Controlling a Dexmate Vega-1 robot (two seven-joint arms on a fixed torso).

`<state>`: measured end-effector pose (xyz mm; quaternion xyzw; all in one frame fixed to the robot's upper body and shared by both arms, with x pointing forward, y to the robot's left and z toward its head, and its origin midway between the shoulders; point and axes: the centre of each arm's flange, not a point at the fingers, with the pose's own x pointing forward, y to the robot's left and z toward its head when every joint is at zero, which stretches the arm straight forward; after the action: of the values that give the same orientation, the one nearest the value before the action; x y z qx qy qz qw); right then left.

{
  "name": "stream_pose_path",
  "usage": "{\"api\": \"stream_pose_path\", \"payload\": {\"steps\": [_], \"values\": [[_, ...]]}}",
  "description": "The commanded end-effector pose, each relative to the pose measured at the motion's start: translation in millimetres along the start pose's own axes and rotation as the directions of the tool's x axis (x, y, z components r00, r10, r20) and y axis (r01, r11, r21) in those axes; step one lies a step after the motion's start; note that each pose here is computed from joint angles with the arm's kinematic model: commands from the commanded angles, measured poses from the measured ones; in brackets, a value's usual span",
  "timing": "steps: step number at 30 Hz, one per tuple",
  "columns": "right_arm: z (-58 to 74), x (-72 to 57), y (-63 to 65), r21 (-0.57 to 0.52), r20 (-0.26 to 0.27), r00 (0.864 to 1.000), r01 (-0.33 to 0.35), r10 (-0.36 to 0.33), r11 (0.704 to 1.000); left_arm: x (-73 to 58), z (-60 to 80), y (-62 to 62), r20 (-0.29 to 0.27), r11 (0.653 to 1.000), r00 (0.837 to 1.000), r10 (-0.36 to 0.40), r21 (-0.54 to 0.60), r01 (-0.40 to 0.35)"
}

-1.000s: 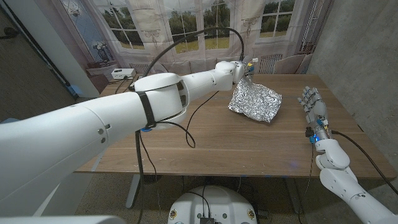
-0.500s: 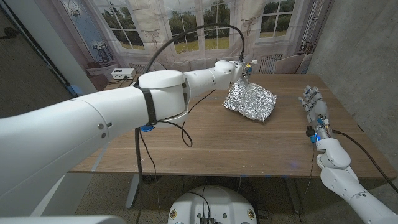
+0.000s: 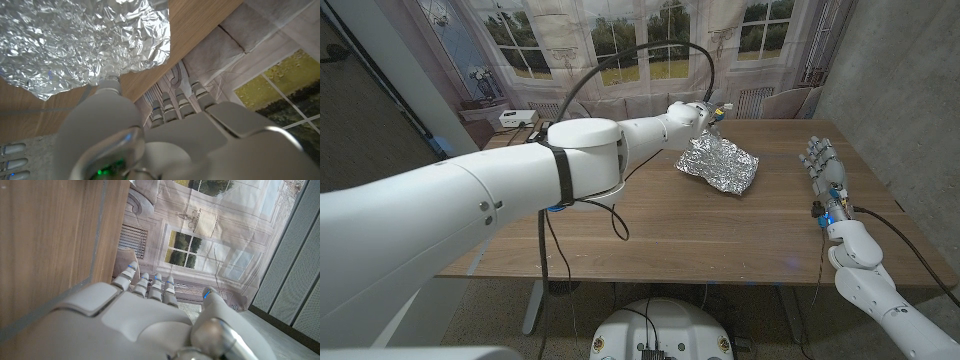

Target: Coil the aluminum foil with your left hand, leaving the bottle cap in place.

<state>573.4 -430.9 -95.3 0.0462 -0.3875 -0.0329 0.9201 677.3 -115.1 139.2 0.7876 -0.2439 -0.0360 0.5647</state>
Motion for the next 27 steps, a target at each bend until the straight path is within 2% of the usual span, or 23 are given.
{"api": "stream_pose_path", "payload": {"steps": [1, 4, 5, 6, 8, 10, 11, 14, 20, 27], "values": [[1.5, 0.8, 3.2, -0.004, 0.002, 1.0, 0.001, -0.001, 1.0, -15.4, -11.4, -7.7, -0.035, 0.95, 0.984, 0.176, -0.258, -0.179], [1.7, 0.0, 4.4, -0.001, 0.001, 1.0, 0.001, -0.001, 1.0, -21.8, -13.7, -13.7, 0.014, 0.928, 0.976, 0.215, -0.316, -0.2], [1.4, -0.2, 5.7, 0.0, 0.003, 1.0, 0.0, 0.0, 1.0, -25.6, -14.8, -17.0, 0.048, 0.911, 0.967, 0.251, -0.349, -0.219], [1.4, -0.2, 5.8, 0.0, 0.003, 1.0, 0.0, 0.0, 1.0, -25.6, -14.8, -17.1, 0.051, 0.91, 0.966, 0.254, -0.351, -0.221], [1.3, -0.2, 7.6, 0.002, 0.004, 1.0, -0.001, 0.001, 1.0, -30.7, -15.7, -19.5, 0.095, 0.894, 0.952, 0.29, -0.382, -0.234], [1.4, -0.4, 8.2, 0.001, 0.004, 1.0, -0.001, 0.001, 1.0, -31.8, -16.1, -19.9, 0.116, 0.892, 0.949, 0.292, -0.392, -0.227], [1.7, -0.9, 9.2, 0.0, 0.005, 1.0, -0.001, 0.001, 1.0, -33.4, -16.5, -21.4, 0.145, 0.896, 0.951, 0.272, -0.399, -0.195], [1.9, -2.3, 10.7, 0.001, 0.004, 1.0, 0.0, 0.0, 1.0, -32.9, -16.7, -24.8, 0.19, 0.908, 0.956, 0.222, -0.398, -0.131], [1.9, -5.2, 13.6, 0.003, 0.006, 1.0, 0.003, -0.003, 1.0, -35.3, -13.9, -30.6, 0.244, 0.915, 0.948, 0.206, -0.392, -0.098], [2.7, -11.3, 15.7, 0.004, 0.006, 1.0, 0.013, -0.013, 1.0, -56.4, -3.7, -33.3, 0.215, 0.94, 0.939, 0.269, -0.269, -0.208]]}}
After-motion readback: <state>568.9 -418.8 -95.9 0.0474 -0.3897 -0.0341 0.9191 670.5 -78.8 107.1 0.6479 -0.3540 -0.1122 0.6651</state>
